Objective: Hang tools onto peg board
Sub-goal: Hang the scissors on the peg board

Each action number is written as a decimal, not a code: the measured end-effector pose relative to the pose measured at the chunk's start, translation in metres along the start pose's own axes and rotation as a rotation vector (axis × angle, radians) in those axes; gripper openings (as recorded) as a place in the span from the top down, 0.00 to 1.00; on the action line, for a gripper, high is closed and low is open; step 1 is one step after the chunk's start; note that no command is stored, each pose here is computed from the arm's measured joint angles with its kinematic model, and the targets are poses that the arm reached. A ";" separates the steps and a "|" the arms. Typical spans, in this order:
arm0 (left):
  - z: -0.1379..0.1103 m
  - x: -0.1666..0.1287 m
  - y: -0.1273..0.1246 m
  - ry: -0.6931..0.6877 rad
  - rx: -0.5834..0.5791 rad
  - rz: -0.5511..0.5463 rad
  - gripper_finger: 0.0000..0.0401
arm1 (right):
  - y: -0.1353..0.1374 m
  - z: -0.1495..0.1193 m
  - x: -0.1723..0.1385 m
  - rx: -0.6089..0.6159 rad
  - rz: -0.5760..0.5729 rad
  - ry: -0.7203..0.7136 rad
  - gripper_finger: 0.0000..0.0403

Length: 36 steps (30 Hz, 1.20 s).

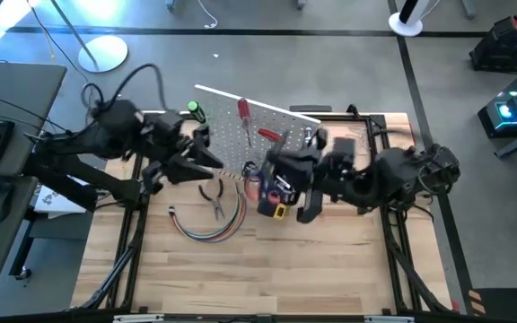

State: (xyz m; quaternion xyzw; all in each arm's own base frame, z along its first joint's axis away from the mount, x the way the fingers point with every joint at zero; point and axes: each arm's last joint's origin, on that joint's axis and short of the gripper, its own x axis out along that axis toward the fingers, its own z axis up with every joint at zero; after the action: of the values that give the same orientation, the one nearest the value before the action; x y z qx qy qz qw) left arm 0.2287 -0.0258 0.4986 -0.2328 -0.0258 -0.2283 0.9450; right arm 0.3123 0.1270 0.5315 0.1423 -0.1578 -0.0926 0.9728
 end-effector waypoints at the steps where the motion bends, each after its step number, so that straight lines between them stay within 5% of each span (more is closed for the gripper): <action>1: -0.001 -0.003 -0.005 -0.024 0.025 0.021 0.63 | 0.001 0.003 0.000 -0.015 -0.024 -0.043 1.00; 9: -0.045 0.010 -0.011 -0.269 0.120 0.217 0.63 | -0.006 0.024 0.013 -0.100 0.023 -0.449 1.00; 15: -0.070 0.036 0.008 -0.695 0.036 0.022 0.63 | -0.022 0.025 0.024 -0.069 0.063 -0.745 1.00; 19: -0.069 0.048 0.018 -0.887 0.000 -0.088 0.63 | -0.034 0.019 0.034 0.006 0.031 -0.762 1.00; 36: -0.055 0.072 0.039 -0.847 0.047 -0.084 0.63 | -0.029 0.006 0.041 0.073 -0.032 -0.612 1.00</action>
State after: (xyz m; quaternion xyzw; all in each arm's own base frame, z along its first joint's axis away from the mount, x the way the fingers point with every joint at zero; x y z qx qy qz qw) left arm 0.3075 -0.0503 0.4442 -0.2831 -0.4263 -0.1504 0.8459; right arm 0.3446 0.0892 0.5397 0.1450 -0.4446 -0.1408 0.8727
